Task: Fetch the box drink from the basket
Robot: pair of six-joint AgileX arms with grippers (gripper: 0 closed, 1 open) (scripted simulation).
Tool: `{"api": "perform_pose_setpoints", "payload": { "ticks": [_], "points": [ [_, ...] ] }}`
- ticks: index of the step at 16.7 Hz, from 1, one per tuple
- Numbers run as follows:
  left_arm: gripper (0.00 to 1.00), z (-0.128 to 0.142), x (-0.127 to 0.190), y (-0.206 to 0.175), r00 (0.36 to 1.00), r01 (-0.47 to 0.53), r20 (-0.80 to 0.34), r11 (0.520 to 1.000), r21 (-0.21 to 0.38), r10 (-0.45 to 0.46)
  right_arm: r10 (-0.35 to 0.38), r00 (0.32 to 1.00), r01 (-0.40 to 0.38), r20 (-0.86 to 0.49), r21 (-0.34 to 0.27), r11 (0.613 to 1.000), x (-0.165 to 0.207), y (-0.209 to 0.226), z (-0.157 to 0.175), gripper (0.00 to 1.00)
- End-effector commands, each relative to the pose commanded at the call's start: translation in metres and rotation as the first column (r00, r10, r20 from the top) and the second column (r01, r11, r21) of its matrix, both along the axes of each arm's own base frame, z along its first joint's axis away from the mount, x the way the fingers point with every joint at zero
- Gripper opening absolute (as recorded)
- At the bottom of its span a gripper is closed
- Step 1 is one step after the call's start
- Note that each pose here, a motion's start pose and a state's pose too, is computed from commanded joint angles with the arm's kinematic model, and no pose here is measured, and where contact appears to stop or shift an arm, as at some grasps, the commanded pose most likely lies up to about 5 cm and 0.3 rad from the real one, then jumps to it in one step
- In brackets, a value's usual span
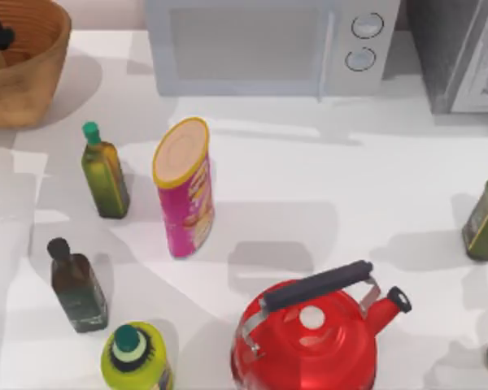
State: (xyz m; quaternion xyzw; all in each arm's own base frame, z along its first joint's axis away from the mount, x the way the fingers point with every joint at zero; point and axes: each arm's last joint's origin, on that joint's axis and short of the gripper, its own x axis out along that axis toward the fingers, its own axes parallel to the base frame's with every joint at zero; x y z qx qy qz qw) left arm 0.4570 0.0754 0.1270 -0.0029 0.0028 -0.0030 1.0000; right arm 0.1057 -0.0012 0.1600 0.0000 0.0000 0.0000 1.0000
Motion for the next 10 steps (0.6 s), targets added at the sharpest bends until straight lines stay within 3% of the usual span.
{"api": "perform_pose_setpoints", "payload": {
  "ticks": [5,10],
  "points": [
    [0.0,0.027,0.002,0.004,1.0,-0.007,0.018,1.0,0.007,0.007,0.0,1.0,0.0,0.0,0.0,1.0,0.0,0.0,0.0,1.0],
    [0.0,0.089,0.007,0.004,1.0,-0.007,0.018,1.0,0.006,0.007,0.0,1.0,0.0,0.0,0.0,1.0,0.0,0.0,0.0,1.0]
  ]
}}
